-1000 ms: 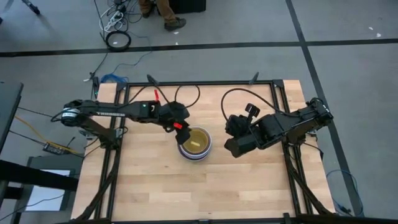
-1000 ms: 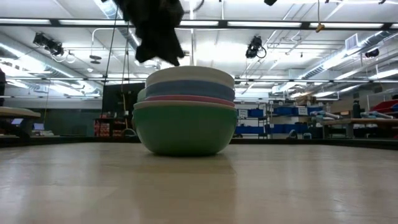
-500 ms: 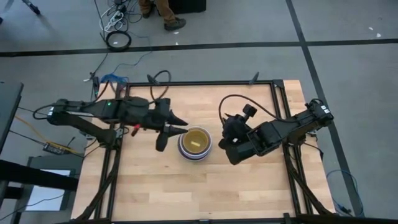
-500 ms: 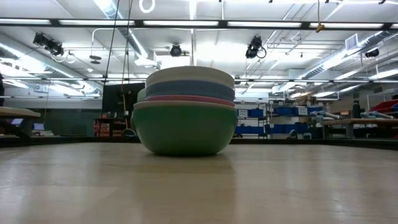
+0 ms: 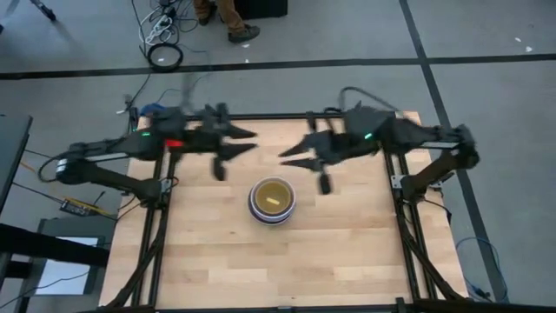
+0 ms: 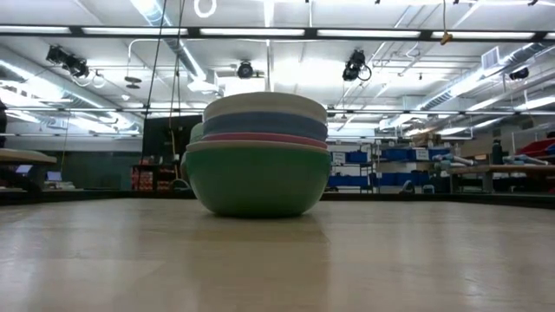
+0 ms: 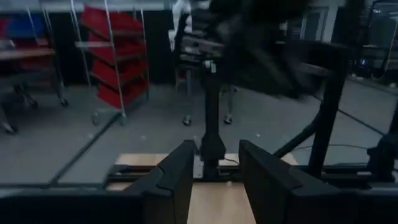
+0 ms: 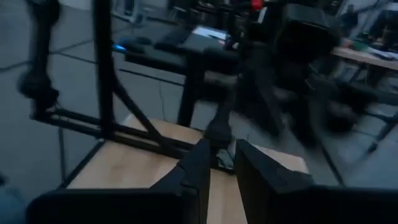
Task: Nest bowls inside each other
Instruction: Return to Home Position
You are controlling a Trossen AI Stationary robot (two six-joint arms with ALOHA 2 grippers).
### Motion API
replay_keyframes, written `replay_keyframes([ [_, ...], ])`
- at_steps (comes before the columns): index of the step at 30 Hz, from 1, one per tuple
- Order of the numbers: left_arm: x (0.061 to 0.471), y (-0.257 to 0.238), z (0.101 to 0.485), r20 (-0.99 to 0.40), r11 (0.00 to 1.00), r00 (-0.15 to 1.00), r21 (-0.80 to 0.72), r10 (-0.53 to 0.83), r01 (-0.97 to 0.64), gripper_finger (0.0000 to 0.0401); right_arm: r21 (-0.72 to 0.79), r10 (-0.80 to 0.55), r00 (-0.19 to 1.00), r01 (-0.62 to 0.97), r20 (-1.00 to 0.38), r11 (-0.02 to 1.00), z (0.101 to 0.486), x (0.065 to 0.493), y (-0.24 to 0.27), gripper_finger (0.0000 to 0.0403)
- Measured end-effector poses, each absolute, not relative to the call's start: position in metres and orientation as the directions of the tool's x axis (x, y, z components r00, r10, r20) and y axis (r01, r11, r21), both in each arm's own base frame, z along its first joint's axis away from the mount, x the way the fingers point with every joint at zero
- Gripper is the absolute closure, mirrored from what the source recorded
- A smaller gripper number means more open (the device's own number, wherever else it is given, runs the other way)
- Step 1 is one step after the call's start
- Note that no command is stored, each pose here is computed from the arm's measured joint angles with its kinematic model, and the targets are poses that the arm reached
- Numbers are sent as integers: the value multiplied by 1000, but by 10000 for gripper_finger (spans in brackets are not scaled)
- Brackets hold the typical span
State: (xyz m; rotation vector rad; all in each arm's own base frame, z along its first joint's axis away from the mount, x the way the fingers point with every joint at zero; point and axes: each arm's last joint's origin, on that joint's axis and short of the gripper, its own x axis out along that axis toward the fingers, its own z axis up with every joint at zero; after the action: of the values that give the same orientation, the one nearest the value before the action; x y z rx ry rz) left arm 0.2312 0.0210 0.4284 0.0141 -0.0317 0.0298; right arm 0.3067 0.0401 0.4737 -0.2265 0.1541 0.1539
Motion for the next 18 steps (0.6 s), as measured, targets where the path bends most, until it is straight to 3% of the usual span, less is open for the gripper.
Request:
replay_keyframes([
  [4, 176, 19, 429, 132, 996, 989, 55, 63, -71, 264, -214, 241, 964, -261, -116, 941, 483, 263, 27, 337],
  [9, 131, 13, 404, 205, 997, 976, 31, 70, -77, 264, -254, 261, 960, -228, 106, 940, 490, 195, 19, 337],
  [13, 124, 12, 377, 223, 997, 972, 2, 71, -73, 264, -229, 288, 939, -244, 186, 942, 457, 159, 20, 337],
  [18, 139, 12, 330, 124, 998, 991, -34, 52, -48, 264, -157, 217, 937, -180, 272, 971, 408, 131, 16, 337],
])
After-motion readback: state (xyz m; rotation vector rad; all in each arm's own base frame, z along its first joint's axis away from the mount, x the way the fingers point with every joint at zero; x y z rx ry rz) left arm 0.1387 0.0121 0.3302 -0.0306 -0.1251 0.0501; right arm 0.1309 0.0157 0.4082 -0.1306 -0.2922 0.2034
